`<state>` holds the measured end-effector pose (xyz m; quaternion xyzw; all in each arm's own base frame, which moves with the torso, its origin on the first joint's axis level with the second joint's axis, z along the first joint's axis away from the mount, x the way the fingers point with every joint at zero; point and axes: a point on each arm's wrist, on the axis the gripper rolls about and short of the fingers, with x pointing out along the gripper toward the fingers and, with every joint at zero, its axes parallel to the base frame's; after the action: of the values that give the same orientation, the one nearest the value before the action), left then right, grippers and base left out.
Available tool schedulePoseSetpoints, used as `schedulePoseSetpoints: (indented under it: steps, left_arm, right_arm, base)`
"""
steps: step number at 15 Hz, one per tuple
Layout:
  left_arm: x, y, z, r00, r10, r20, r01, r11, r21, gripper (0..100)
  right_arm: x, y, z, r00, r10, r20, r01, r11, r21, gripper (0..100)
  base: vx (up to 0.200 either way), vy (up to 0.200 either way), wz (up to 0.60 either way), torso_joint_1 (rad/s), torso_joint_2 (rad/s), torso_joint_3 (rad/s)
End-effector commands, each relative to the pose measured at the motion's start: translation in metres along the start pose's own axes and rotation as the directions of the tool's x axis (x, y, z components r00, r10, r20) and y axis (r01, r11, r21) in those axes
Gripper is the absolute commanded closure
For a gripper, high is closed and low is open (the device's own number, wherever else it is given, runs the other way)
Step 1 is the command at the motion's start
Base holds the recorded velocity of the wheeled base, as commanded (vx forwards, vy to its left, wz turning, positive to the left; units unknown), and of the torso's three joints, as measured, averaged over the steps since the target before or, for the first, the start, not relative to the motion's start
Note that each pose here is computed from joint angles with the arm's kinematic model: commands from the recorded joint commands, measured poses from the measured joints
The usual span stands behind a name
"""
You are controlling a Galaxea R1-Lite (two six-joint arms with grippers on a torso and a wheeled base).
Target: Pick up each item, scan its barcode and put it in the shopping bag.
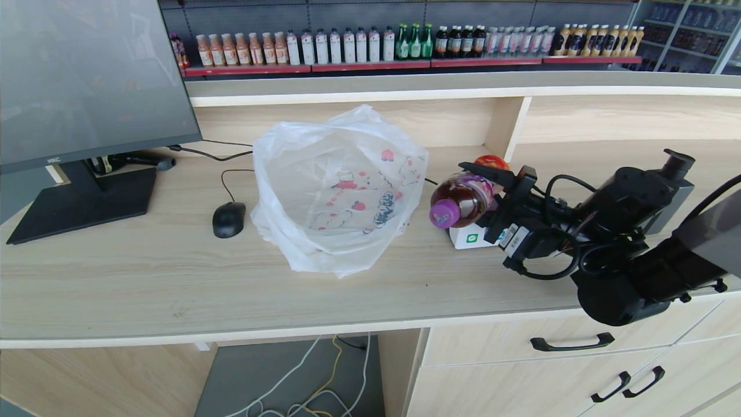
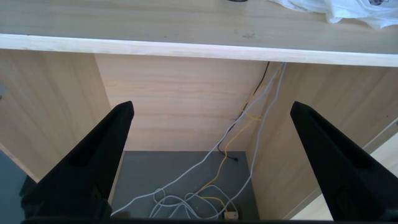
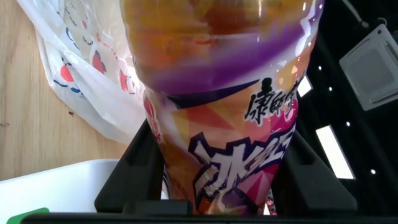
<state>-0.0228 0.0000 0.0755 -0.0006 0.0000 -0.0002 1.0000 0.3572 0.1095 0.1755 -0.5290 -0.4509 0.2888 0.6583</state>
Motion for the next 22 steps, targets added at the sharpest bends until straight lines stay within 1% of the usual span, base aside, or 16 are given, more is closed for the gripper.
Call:
schedulePoseSetpoints:
  steps: [1,4,9,10,12,13,14,15,16,18,19,21,22]
  left_arm:
    - [0.000,0.000,0.000,1.000,0.000,0.000,0.000,1.000,0.000,0]
    - [0.000,0.000,0.000,1.000,0.000,0.000,0.000,1.000,0.000,0]
    - [0.000,0.000,0.000,1.000,-0.001,0.000,0.001,1.000,0.000,0]
    - [0.000,0.000,0.000,1.000,0.000,0.000,0.000,1.000,0.000,0]
    - [0.000,0.000,0.000,1.000,0.000,0.000,0.000,1.000,0.000,0]
    - [0.000,0.000,0.000,1.000,0.000,0.000,0.000,1.000,0.000,0]
    - [0.000,0.000,0.000,1.000,0.000,0.000,0.000,1.000,0.000,0]
    - [0.000,0.000,0.000,1.000,0.000,0.000,0.000,1.000,0.000,0]
    - [0.000,0.000,0.000,1.000,-0.001,0.000,0.001,1.000,0.000,0]
    - [0.000,0.000,0.000,1.000,0.000,0.000,0.000,1.000,0.000,0]
    - [0.000,0.000,0.000,1.000,0.000,0.000,0.000,1.000,0.000,0]
    - [0.000,0.000,0.000,1.000,0.000,0.000,0.000,1.000,0.000,0]
    - [0.000,0.000,0.000,1.000,-0.001,0.000,0.001,1.000,0.000,0]
  right_arm:
    - [0.000,-0.004,0.002,1.000,-0.006,0.005,0.006,1.000,-0.005,100]
    - [-0.003,-0.018,0.010,1.000,-0.025,0.009,0.025,1.000,-0.015,100]
    - [-0.009,-0.059,0.034,0.995,-0.095,0.030,0.095,0.995,-0.013,100]
    - [-0.011,-0.066,0.039,0.994,-0.110,0.027,0.110,0.994,0.004,100]
    - [-0.018,-0.075,0.050,0.990,-0.138,-0.010,0.138,0.988,0.062,100]
    - [-0.020,-0.084,0.058,0.985,-0.169,-0.024,0.171,0.982,0.085,100]
    - [-0.019,-0.091,0.065,0.981,-0.194,-0.025,0.196,0.974,0.109,100]
    - [-0.018,-0.093,0.068,0.979,-0.201,-0.023,0.202,0.972,0.122,100]
    - [-0.019,-0.098,0.077,0.976,-0.215,-0.022,0.215,0.964,0.158,100]
    - [-0.028,-0.110,0.091,0.970,-0.233,-0.070,0.244,0.933,0.265,100]
    - [-0.032,-0.112,0.096,0.967,-0.241,-0.085,0.256,0.913,0.317,100]
    - [-0.041,-0.097,0.113,0.968,-0.215,-0.133,0.252,0.835,0.489,100]
    - [-0.046,-0.082,0.128,0.968,-0.183,-0.172,0.251,0.749,0.614,100]
  base:
    - [0.000,0.000,0.00,0.000,0.00,0.000]
    - [0.000,0.000,0.00,0.000,0.00,0.000]
    - [0.000,0.000,0.00,0.000,0.00,0.000]
    - [0.000,0.000,0.00,0.000,0.00,0.000]
    - [0.000,0.000,0.00,0.000,0.00,0.000]
    - [0.000,0.000,0.00,0.000,0.00,0.000]
    - [0.000,0.000,0.00,0.000,0.00,0.000]
    - [0.000,0.000,0.00,0.000,0.00,0.000]
    - [0.000,0.000,0.00,0.000,0.00,0.000]
    - [0.000,0.000,0.00,0.000,0.00,0.000]
    - [0.000,0.000,0.00,0.000,0.00,0.000]
    - [0.000,0.000,0.00,0.000,0.00,0.000]
    - [0.000,0.000,0.00,0.000,0.00,0.000]
